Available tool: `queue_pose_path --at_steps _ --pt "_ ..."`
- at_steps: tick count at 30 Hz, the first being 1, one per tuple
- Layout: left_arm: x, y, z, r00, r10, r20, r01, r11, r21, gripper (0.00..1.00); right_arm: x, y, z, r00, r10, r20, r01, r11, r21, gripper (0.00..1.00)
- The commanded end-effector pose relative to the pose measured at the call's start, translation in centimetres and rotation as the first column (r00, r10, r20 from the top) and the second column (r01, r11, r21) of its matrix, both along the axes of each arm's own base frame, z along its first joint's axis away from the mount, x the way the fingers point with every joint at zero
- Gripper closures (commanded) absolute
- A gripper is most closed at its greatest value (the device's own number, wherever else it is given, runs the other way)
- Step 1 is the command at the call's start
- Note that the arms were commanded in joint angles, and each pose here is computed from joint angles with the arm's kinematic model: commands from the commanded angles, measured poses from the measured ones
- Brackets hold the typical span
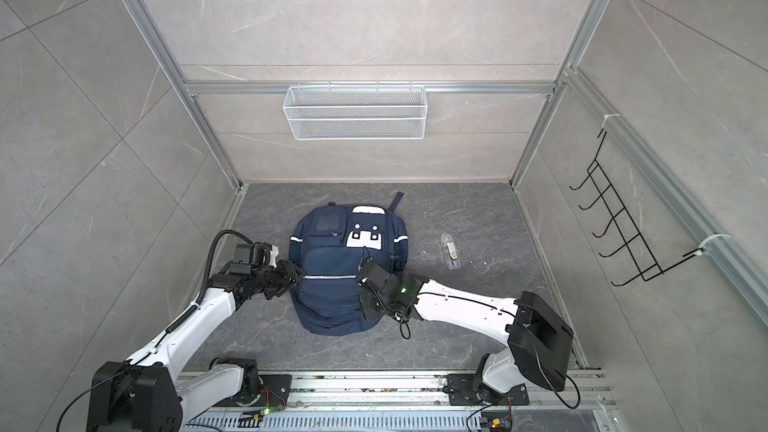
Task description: Pack the student bag
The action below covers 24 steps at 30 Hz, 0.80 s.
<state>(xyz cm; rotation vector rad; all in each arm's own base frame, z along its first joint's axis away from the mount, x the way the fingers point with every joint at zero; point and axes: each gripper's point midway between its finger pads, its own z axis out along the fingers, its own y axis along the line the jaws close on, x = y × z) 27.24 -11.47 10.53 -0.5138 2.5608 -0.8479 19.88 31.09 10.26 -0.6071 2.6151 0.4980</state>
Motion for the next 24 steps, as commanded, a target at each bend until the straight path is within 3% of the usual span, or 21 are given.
queue_pose_path --at_steps 1,13,24 --pt "1.3 -2.2 2.3 0.991 -0.082 0.102 0.086 0.996 -0.027 0.62 -0.5 -1.0 -0.3 1.0 0.018 -0.021 -0.019 0.999 -0.04 1.0" --pt "0.8 -3.3 2.3 0.994 -0.032 0.103 0.04 0.997 -0.071 1.0 -1.4 2.7 0.1 0.994 0.094 -0.057 -0.092 0.995 0.034 1.0" --pt "0.1 -2.6 2.5 0.995 0.016 0.103 -0.01 0.998 -0.055 1.0 -0.8 14.3 1.3 0.981 0.189 -0.046 -0.181 0.973 0.14 1.0"
